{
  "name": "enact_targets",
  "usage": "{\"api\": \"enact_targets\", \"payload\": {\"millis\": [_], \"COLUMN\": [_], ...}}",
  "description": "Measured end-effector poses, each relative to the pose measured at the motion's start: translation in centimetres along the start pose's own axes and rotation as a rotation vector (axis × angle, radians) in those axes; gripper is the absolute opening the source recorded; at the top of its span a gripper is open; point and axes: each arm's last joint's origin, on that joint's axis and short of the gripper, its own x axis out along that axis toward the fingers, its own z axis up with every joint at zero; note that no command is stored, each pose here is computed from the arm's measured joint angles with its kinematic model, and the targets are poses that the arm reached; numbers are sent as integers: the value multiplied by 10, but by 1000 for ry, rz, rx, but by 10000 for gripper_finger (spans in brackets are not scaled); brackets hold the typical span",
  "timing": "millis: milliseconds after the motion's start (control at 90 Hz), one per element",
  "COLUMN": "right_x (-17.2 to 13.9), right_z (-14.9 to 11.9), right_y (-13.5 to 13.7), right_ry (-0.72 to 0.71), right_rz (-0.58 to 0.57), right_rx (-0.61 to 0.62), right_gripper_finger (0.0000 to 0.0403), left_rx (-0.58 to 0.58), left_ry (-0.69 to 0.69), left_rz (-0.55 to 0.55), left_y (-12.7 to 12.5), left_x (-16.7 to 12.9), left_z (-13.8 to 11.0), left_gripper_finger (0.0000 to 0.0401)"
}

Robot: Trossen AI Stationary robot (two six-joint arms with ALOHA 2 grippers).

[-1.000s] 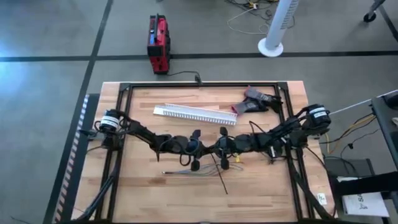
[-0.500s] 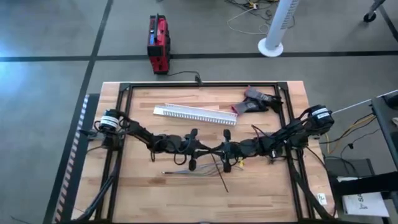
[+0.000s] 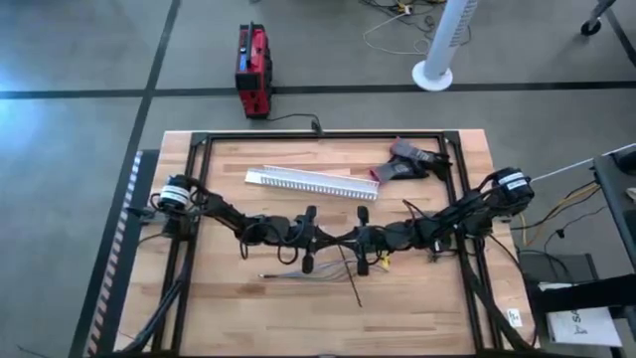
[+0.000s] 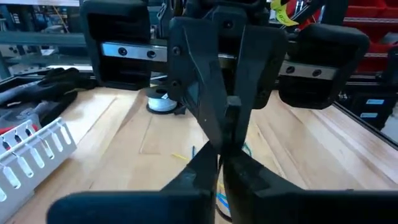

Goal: Ziptie cables
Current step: Insert the black ziptie on the cable wires

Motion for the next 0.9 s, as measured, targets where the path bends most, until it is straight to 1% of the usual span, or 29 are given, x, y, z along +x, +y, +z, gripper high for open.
{"api": "enact_targets", "payload": {"millis": [100,178,244,444,611,767,833,900], "right_x": [0,-2,-5,-17,-20,-17,-15,-13], "right_z": [0,3,6,18,20,14,12,11], "right_y": [0,-1,-1,-4,-5,-4,-4,-3], "right_ry": [1,8,23,73,80,99,93,86], "right_rz": [0,2,5,13,11,7,7,9], "right_rx": [6,4,-1,-26,-30,-25,-23,-19], "right_gripper_finger": [2,15,36,117,160,167,160,144], "left_rx": [0,-1,-7,-31,-31,-25,-25,-24], "left_ry": [3,3,1,6,6,1,0,3], "left_rz": [0,4,8,22,22,16,15,15], "left_y": [0,0,0,1,1,1,0,0], "left_x": [0,0,0,0,1,3,3,3], "left_z": [0,0,0,0,0,2,2,2], "left_gripper_finger": [1,0,0,0,0,0,0,0]}}
